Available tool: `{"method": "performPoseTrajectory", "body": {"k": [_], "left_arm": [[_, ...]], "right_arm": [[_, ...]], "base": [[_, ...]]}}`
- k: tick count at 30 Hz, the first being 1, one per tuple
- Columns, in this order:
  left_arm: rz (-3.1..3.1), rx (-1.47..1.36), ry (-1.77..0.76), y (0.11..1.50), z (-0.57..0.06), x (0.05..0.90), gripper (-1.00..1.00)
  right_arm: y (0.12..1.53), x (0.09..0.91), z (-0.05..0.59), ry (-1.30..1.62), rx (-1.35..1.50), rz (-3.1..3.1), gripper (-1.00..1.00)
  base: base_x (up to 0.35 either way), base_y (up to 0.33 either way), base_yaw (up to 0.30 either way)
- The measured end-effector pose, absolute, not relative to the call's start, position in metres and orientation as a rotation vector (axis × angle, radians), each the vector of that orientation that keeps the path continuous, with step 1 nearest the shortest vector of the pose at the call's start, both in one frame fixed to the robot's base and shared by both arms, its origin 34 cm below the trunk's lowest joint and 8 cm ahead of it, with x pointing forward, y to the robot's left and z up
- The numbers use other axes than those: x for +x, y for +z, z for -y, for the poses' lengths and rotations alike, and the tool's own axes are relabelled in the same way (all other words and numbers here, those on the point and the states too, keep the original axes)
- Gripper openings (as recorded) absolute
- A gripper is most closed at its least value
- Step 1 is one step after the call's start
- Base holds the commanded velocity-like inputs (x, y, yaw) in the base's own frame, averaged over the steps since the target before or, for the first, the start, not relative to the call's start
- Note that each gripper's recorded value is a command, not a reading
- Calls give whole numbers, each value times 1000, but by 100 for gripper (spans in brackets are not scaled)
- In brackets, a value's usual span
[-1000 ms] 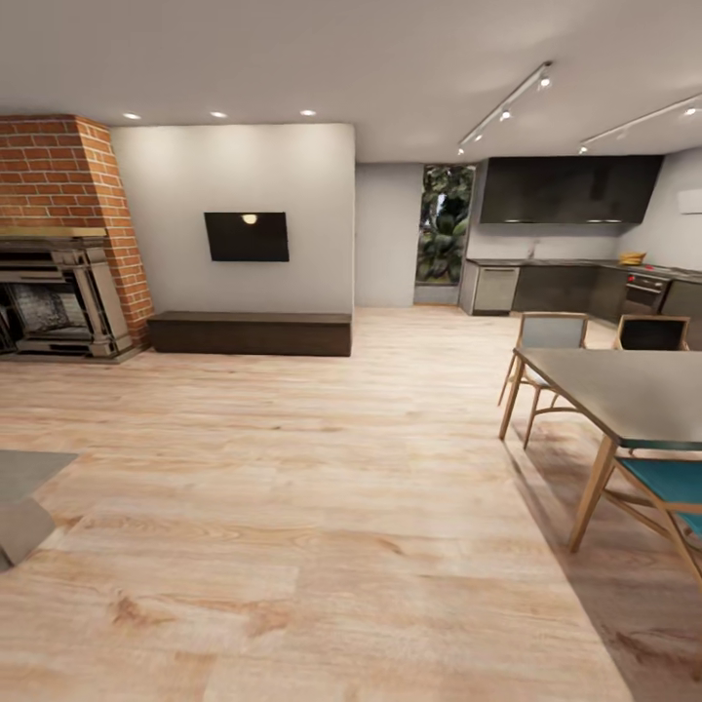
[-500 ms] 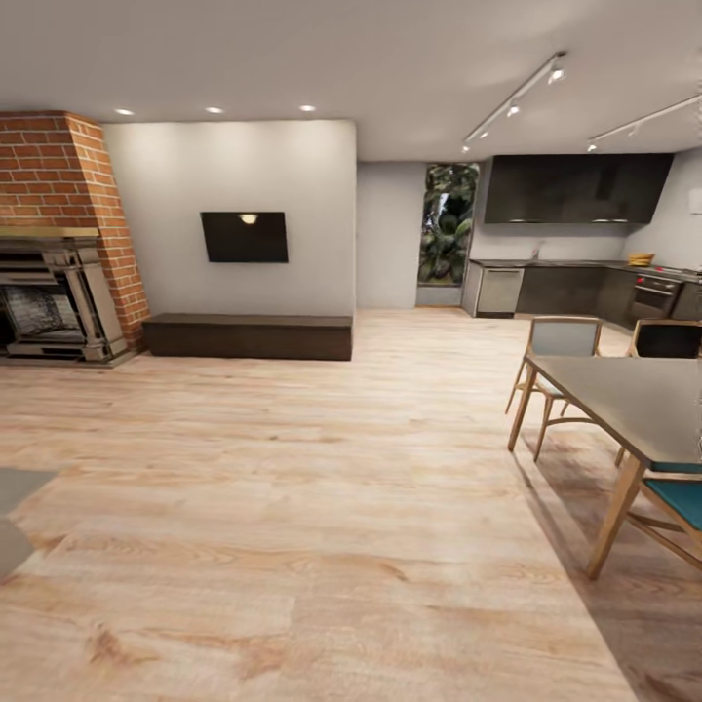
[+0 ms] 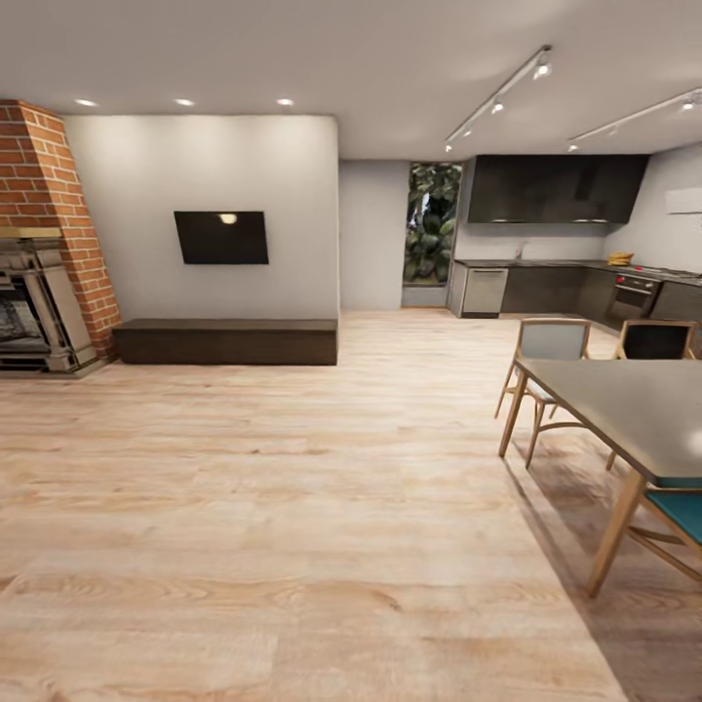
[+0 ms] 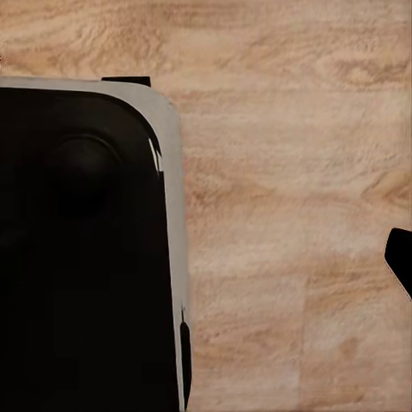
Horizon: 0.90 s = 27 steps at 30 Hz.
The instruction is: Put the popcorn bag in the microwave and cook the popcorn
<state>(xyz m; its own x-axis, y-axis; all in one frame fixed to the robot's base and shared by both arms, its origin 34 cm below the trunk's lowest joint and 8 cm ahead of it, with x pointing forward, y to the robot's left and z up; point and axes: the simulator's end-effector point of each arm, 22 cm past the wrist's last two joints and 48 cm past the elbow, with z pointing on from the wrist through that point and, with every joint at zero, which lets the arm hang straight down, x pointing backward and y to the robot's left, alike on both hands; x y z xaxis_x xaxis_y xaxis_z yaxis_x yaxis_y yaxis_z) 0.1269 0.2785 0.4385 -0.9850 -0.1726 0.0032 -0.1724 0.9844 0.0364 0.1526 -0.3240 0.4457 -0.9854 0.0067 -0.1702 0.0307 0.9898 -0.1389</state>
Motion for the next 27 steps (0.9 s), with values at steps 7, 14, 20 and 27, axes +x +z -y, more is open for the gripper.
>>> {"method": "performPoseTrajectory", "body": {"k": [7, 14, 20, 27], "left_arm": [[3123, 272, -56, 439, -278, 127, 100], [3123, 271, -56, 438, -278, 127, 100], [3123, 271, -56, 438, -278, 127, 100], [3123, 272, -56, 438, -278, 127, 100]], "right_arm": [[446, 153, 324, -212, 28, -2963, 100], [446, 153, 324, -210, 28, -2963, 100], [446, 153, 324, -209, 28, -2963, 100], [446, 153, 324, -209, 28, -2963, 100]], "base": [[302, 0, -6], [293, 0, -117], [288, 0, -115], [287, 0, -63]]}}
